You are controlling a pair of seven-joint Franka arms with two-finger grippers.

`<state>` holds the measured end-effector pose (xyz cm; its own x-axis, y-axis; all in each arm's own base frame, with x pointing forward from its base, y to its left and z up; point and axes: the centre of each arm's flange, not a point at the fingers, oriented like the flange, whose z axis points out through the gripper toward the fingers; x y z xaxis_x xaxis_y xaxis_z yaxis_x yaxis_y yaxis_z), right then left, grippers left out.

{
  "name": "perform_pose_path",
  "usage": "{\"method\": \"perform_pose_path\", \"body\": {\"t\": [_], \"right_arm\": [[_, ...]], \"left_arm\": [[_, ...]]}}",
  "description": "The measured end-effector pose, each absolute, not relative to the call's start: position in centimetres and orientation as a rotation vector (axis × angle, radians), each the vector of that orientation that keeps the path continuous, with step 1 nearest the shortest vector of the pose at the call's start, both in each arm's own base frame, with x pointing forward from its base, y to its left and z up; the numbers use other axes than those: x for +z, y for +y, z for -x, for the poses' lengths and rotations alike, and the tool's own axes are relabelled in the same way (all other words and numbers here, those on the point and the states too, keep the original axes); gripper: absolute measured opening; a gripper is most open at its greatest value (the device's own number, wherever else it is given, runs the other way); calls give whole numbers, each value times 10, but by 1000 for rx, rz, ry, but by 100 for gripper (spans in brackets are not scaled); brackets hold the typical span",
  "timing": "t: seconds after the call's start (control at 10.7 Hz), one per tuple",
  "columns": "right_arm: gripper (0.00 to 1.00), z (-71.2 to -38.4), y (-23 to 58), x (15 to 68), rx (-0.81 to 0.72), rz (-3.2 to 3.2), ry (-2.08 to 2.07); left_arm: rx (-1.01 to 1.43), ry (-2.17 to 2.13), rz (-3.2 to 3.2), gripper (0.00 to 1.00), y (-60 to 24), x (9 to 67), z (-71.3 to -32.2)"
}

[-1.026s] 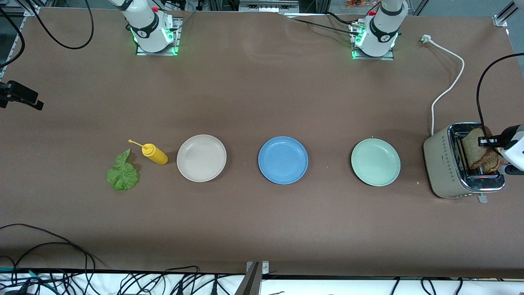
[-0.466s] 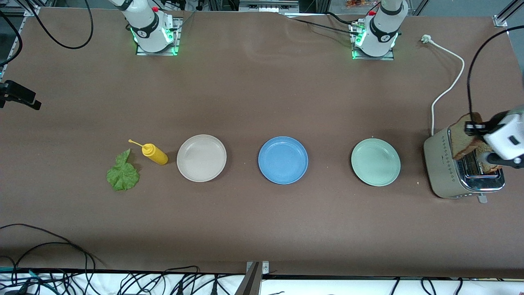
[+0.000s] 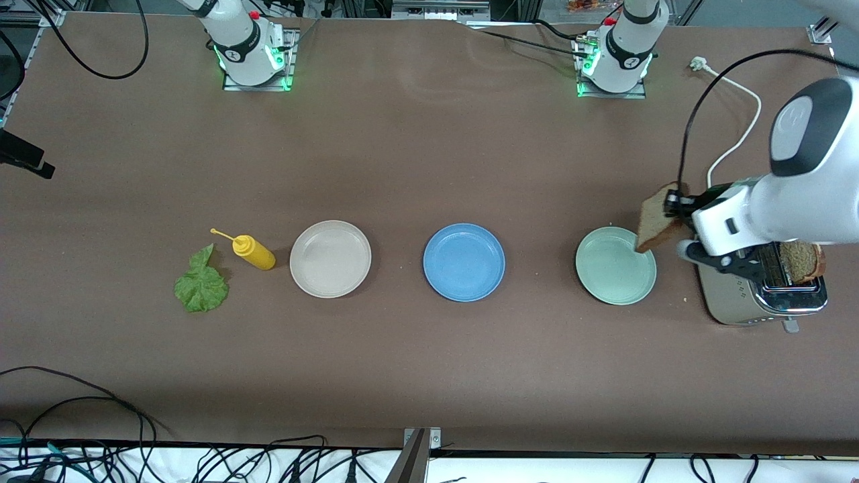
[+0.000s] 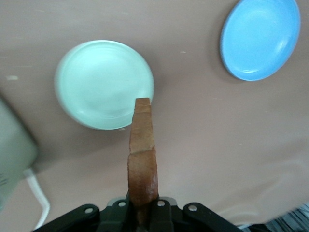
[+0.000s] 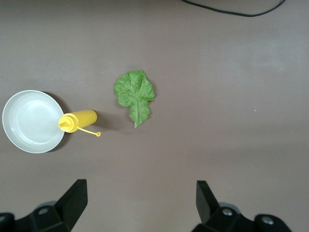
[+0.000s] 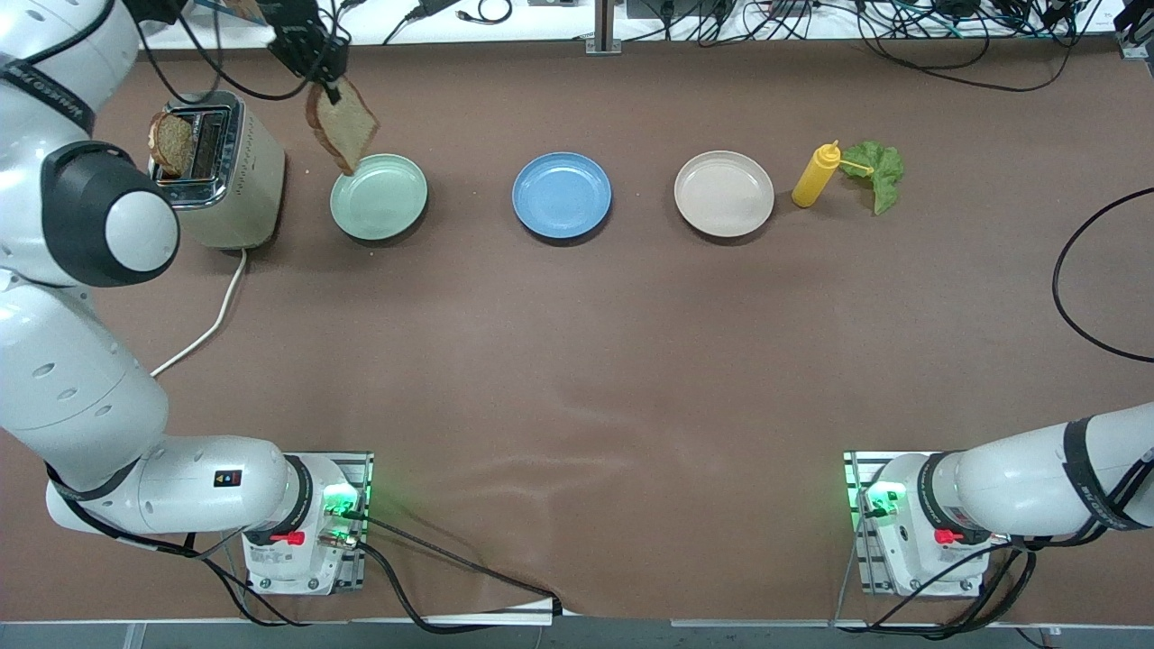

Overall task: Make sandwich in blue plate with both arms
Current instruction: 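Carry the toast with the left gripper and lower it onto the blue plate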

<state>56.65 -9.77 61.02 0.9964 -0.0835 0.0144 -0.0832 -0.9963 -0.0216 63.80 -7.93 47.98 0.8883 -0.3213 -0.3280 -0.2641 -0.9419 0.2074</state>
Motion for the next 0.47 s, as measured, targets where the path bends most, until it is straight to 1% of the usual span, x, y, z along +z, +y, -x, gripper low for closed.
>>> {"method": "perform_pose_path", "body": {"t": [0.19,0.47], "right_arm": [[100,-568,-95,607,-16,3115,124],[100,-569,-87,603,19,3113,99]], "left_arm": [[-606,-460,-2737,10,-114,437,-644],[-561,-394,-2552,10,-182,393,-655]]}}
